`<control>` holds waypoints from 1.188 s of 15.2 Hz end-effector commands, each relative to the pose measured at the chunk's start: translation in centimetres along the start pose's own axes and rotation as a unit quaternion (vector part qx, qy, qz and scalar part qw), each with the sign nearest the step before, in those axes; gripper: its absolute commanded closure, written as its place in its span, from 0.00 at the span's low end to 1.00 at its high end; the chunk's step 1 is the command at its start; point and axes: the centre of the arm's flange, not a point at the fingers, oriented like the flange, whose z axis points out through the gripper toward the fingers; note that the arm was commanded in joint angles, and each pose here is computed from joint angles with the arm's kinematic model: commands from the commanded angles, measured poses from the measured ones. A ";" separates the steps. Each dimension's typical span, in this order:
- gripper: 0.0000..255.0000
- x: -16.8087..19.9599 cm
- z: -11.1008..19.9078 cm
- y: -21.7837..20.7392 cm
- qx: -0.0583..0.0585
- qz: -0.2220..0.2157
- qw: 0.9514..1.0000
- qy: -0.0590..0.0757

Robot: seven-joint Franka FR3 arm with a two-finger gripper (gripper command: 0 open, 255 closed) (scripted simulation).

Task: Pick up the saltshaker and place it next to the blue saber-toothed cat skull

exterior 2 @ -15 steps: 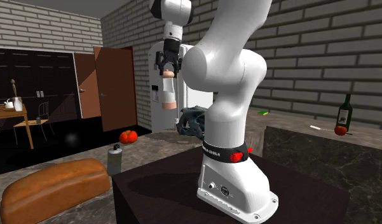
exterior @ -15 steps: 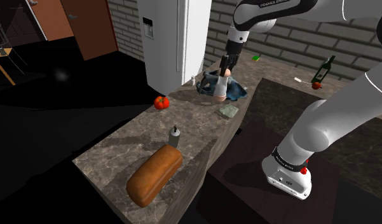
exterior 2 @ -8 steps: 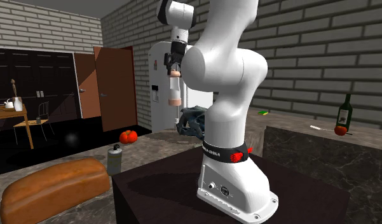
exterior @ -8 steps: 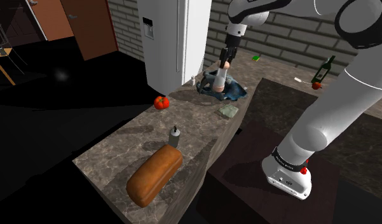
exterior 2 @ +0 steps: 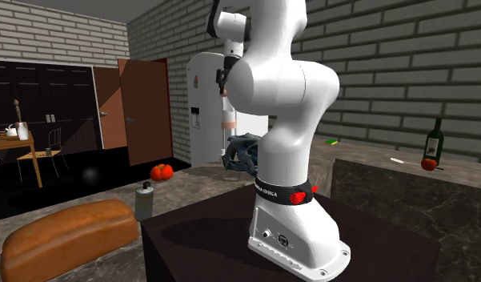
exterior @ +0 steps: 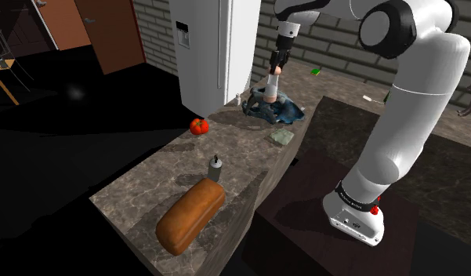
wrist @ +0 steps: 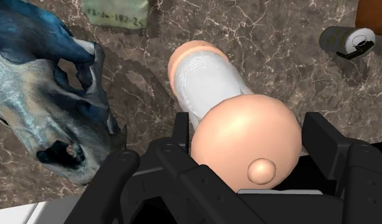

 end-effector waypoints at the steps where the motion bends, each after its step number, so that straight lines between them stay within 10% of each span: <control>1: 1.00 1.4 -0.4 2.4 0.000 -0.001 1.000 0.000; 18: 1.00 2.9 7.0 6.0 0.000 -0.001 1.000 0.000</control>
